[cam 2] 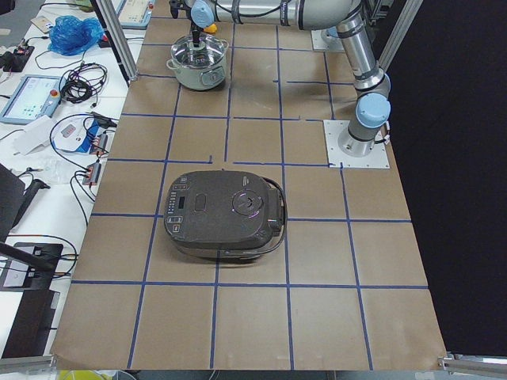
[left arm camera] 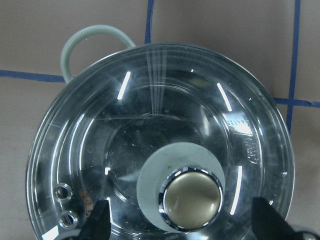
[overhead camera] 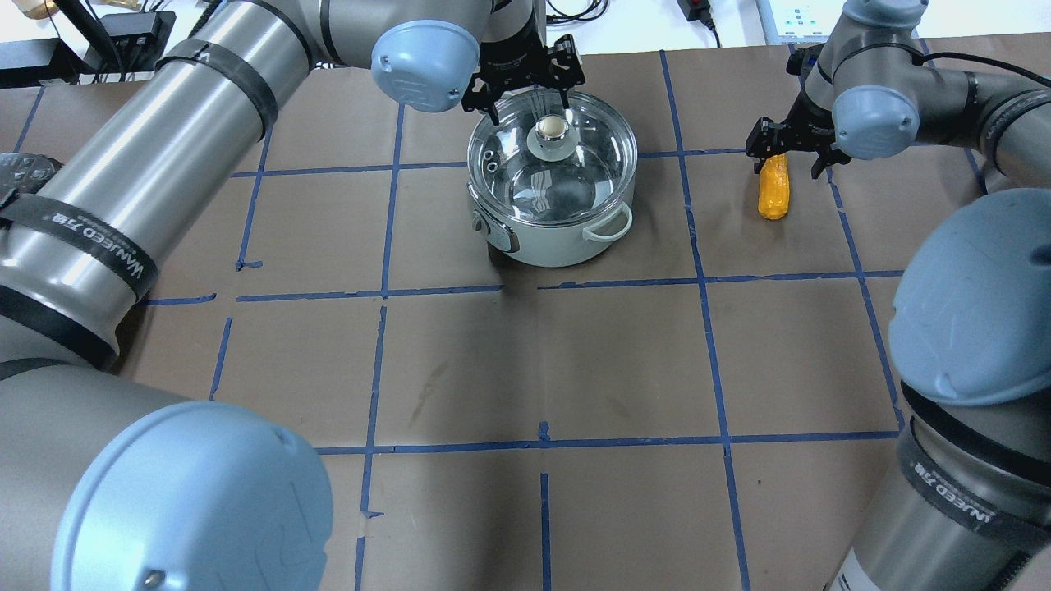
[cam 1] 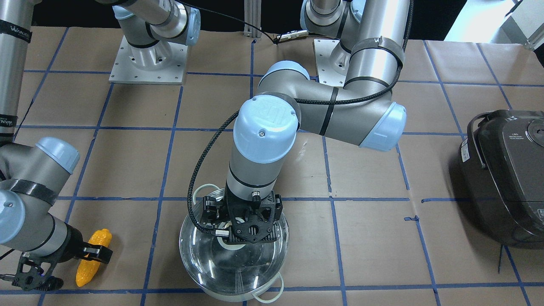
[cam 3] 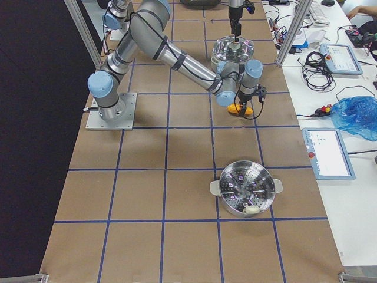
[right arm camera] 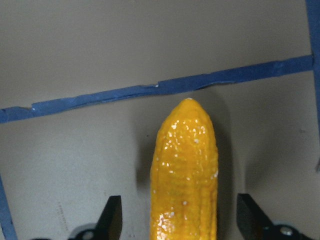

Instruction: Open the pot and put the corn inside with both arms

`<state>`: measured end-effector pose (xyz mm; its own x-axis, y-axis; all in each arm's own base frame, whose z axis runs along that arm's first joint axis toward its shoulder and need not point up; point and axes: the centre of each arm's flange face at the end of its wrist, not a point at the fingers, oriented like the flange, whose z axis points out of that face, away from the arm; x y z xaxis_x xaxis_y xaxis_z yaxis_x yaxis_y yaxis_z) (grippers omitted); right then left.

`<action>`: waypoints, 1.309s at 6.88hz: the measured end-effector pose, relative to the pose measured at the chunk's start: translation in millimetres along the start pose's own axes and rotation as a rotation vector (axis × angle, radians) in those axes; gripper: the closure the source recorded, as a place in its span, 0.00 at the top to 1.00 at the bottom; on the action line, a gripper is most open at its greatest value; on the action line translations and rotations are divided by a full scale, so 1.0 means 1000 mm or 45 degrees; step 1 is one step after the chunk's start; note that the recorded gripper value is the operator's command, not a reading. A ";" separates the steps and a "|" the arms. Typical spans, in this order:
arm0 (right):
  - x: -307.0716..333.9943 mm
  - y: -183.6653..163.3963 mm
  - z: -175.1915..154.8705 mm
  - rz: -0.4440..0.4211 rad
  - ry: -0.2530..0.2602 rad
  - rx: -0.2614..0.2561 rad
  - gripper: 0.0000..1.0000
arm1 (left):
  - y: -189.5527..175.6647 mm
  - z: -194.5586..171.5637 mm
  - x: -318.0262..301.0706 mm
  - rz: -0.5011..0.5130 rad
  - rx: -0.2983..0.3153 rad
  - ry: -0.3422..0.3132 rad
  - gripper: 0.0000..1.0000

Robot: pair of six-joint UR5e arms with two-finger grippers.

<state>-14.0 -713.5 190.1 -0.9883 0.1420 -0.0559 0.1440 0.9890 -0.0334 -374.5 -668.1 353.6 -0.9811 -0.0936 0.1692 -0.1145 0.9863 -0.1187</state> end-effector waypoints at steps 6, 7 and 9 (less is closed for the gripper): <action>-0.002 -0.001 -0.017 -0.071 -0.011 0.007 0.07 | 0.006 0.020 0.011 -0.068 0.017 0.014 0.01; -0.008 -0.001 -0.037 -0.071 -0.010 0.021 0.07 | 0.010 0.002 0.010 -0.069 0.017 0.010 0.02; -0.047 0.009 -0.092 -0.103 -0.011 0.027 0.08 | 0.015 -0.065 -0.019 -0.035 0.011 -0.051 0.02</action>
<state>29.3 -707.8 284.2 -0.9963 0.0614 -0.0607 0.0650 0.9961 -0.0594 -347.9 -643.1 412.4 -0.9829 -0.1264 0.1336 -0.1429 0.9821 -0.1226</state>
